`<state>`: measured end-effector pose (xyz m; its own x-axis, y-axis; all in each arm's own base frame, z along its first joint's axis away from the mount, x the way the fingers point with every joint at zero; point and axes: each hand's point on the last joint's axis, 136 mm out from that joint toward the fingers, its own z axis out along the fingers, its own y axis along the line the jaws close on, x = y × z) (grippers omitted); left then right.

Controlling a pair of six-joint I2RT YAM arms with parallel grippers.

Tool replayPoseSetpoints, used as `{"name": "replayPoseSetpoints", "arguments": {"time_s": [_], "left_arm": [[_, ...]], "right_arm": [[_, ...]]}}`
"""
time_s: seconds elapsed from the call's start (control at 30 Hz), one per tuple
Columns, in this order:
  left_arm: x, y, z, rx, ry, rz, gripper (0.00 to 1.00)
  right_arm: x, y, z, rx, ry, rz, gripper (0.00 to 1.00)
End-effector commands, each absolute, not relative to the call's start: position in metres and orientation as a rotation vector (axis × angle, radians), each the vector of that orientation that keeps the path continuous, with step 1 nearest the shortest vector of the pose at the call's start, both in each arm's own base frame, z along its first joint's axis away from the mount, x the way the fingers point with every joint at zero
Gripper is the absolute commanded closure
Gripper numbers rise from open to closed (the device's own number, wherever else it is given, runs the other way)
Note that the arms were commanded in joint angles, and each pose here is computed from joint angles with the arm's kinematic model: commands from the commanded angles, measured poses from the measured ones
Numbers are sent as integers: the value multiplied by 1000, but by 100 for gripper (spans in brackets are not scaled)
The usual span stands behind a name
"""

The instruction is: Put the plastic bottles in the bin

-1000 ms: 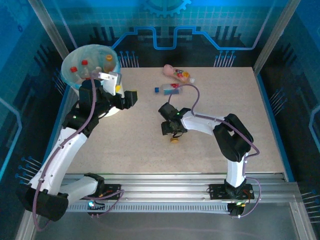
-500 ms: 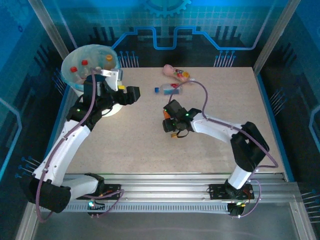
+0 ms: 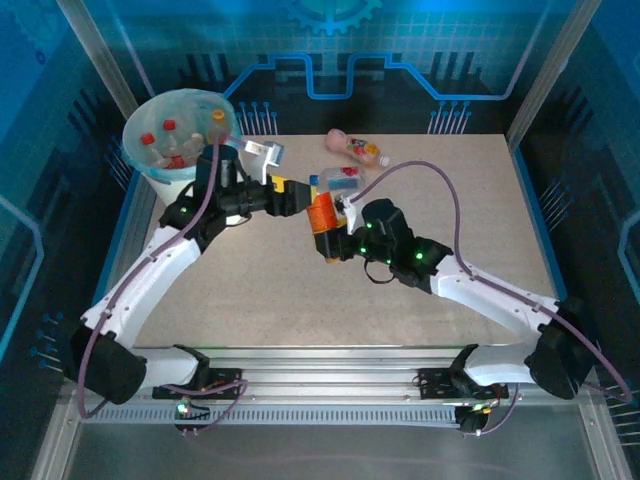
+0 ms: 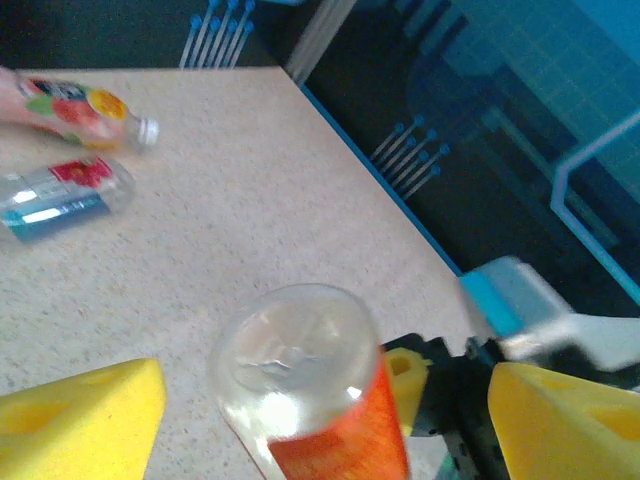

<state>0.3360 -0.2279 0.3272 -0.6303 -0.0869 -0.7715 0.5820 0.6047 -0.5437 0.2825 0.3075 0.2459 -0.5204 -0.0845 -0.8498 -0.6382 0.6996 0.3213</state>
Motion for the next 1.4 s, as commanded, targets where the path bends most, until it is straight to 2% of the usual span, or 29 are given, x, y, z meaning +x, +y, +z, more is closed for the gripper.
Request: {"name": "replayPoseSetpoints", "arguments": {"time_s": [0.0,0.17,0.37,0.57,0.73,0.83,0.9,1.0,1.17,1.37], "left_arm": [[322,-244,334,487,2015,-1151,15],[309,-259,328,587,2025,-1209,18],[311,-257,330,568,2025,-1186,31],[317,-255,347,535,1966,-1159,39],[328,-239,377,494,1849,-1013,47],[334,-226,401,459,1810,-925,48],[340,-211,418,417,1792,-840,48],[349,-178,451,326,1746,-697,49],[364,-99,497,105,1661,-521,49],[391,-1,500,-69,1659,-196,50]], "right_arm": [[271,318,283,-605,1846,862,44],[266,315,294,-586,1801,861,44],[269,309,289,-568,1805,813,41],[277,303,279,-517,1852,751,21],[282,303,291,-522,1818,707,18],[283,305,305,-529,1789,710,11],[284,307,316,-527,1773,713,7],[284,313,334,-537,1741,719,6],[277,337,353,-609,1679,770,12],[268,363,358,-692,1668,794,14]]}}
